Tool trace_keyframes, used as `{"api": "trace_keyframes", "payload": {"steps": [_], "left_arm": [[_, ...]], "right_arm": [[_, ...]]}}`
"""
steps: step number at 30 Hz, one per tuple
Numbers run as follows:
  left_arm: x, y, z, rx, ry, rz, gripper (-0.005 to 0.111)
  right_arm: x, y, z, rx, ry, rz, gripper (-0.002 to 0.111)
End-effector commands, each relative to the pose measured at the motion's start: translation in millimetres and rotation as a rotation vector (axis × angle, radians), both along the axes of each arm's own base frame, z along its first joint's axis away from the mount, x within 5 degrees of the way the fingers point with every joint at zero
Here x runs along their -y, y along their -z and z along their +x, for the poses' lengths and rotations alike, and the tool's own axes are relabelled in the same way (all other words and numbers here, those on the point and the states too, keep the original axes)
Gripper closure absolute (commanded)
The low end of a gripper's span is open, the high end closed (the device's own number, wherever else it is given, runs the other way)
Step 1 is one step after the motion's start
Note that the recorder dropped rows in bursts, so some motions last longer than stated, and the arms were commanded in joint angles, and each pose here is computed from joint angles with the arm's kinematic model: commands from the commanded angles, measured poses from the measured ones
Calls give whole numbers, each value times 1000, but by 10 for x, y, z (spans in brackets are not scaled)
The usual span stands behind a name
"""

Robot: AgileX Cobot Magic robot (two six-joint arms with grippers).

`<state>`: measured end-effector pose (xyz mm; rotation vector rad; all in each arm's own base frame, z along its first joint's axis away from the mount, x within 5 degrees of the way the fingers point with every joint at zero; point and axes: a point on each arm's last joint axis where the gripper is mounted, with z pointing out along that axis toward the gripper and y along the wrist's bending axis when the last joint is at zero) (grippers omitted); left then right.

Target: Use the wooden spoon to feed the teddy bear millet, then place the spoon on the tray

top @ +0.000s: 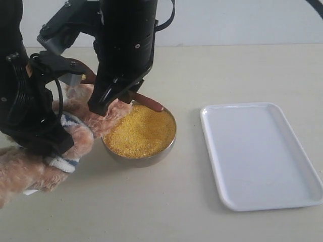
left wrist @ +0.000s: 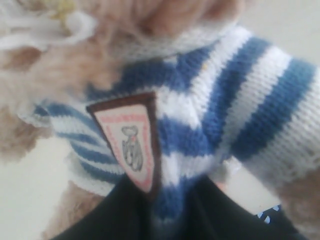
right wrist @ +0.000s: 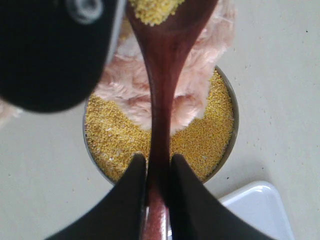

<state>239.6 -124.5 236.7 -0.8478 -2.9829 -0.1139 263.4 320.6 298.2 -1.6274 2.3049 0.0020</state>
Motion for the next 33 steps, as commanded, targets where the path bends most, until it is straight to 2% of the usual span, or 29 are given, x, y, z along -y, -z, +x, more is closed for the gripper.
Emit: {"api": "trace_keyframes", "payload": {"steps": [1, 7, 33], "left_arm": [[8, -36, -18, 16, -1, -1, 103], [9, -36, -18, 16, -4, -1, 103], [7, -36, -17, 17, -3, 0, 103]], "right_arm": [[-6, -18, 0, 19, 4, -7, 109], [-34, 79, 30, 10, 6, -29, 109], [-104, 109, -24, 81, -15, -89, 109]]}}
